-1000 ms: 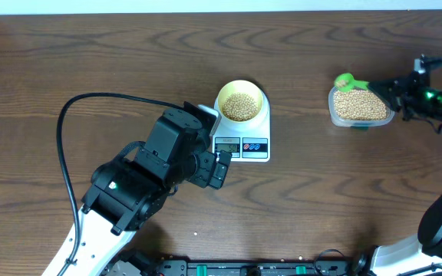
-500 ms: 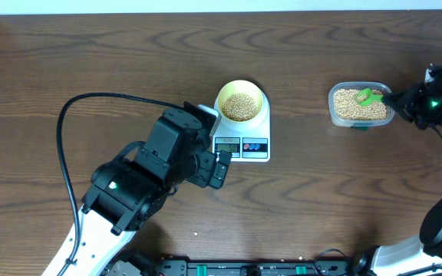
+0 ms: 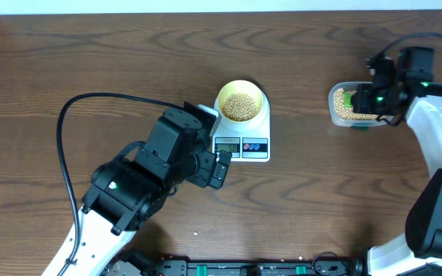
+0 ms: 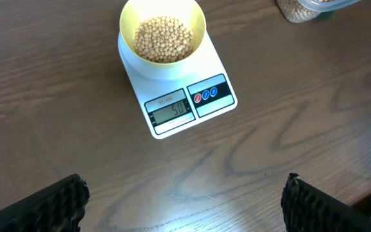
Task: Scoop item into bowl and weigh 50g on scale
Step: 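Move the scoop back and lower it into the soybean tub, then open the right gripper, leaving the scoop in the tub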
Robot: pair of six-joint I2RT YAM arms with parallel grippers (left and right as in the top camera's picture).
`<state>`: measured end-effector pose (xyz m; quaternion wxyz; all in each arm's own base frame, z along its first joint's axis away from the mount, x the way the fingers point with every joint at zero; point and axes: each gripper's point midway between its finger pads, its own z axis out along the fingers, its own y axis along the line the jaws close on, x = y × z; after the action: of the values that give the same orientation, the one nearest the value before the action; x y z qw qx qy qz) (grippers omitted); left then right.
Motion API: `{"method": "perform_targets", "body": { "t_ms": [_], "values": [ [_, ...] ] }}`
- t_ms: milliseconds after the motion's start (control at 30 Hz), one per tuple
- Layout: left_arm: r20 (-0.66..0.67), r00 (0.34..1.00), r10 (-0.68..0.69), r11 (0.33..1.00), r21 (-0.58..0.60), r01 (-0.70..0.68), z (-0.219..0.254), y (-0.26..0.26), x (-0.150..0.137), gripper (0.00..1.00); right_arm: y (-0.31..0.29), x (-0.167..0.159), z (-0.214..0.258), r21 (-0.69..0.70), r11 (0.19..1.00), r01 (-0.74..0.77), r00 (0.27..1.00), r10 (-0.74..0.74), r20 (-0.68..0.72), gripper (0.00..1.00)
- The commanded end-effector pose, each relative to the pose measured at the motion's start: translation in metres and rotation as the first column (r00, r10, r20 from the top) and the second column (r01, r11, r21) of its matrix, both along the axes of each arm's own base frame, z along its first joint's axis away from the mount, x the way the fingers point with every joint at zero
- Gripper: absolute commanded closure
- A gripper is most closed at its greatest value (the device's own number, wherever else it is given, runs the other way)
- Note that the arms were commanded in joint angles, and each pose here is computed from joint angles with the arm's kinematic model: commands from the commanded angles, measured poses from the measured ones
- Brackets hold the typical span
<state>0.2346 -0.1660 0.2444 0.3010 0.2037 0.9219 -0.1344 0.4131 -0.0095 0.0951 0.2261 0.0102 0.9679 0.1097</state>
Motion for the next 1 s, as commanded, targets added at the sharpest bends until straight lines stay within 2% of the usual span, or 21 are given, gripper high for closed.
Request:
{"method": "perform_targets", "body": {
  "t_ms": [0,133,167,233,300,500,600,667,833,967],
  "values": [
    [0.015,1.0,0.006,1.0,-0.017,-0.006,0.008,-0.001,0.002,0.02,-0.029,-0.01,-0.01,-0.285,0.959,0.011,0.998,-0.029,-0.059,0.99],
    [0.015,1.0,0.006,1.0,-0.016,-0.006,0.008,0.0,0.002,0.02,-0.028,-0.018,-0.014,-0.29,0.957,0.001,0.995,-0.029,-0.094,0.99],
    [0.015,1.0,0.006,1.0,-0.017,-0.006,0.008,-0.001,0.002,0.02,-0.028,-0.019,-0.014,-0.29,0.957,0.0,0.995,-0.03,-0.097,0.95],
    [0.015,1.0,0.006,1.0,-0.017,-0.006,0.008,-0.001,0.002,0.02,-0.028,-0.019,-0.014,-0.29,0.957,0.0,0.995,-0.03,-0.1,0.56],
    [0.015,1.0,0.006,1.0,-0.017,-0.006,0.008,-0.001,0.002,0.02,-0.028,-0.018,-0.013,-0.29,0.957,0.001,0.995,-0.029,-0.094,0.01],
    [0.015,1.0,0.006,1.0,-0.016,-0.006,0.008,0.0,0.002,0.02,-0.025,-0.007,0.014,-0.288,0.957,-0.013,1.0,0.009,-0.017,0.01],
    [0.015,1.0,0.006,1.0,-0.017,-0.006,0.008,-0.001,0.002,0.02,-0.016,0.0,0.056,-0.264,0.964,-0.029,0.995,0.053,0.083,0.01],
    [0.015,1.0,0.006,1.0,-0.017,-0.006,0.008,-0.001,0.002,0.02,-0.001,-0.003,0.106,-0.21,0.976,-0.054,0.974,0.098,0.205,0.01],
    [0.015,1.0,0.006,1.0,-0.016,-0.006,0.008,0.0,0.002,0.02,0.016,-0.036,0.179,-0.14,0.989,-0.051,0.924,0.099,0.369,0.01],
    [0.015,1.0,0.006,1.0,-0.017,-0.006,0.008,-0.001,0.002,0.02,0.021,-0.089,0.222,-0.13,0.991,-0.025,0.894,0.08,0.44,0.01]
  ]
}}
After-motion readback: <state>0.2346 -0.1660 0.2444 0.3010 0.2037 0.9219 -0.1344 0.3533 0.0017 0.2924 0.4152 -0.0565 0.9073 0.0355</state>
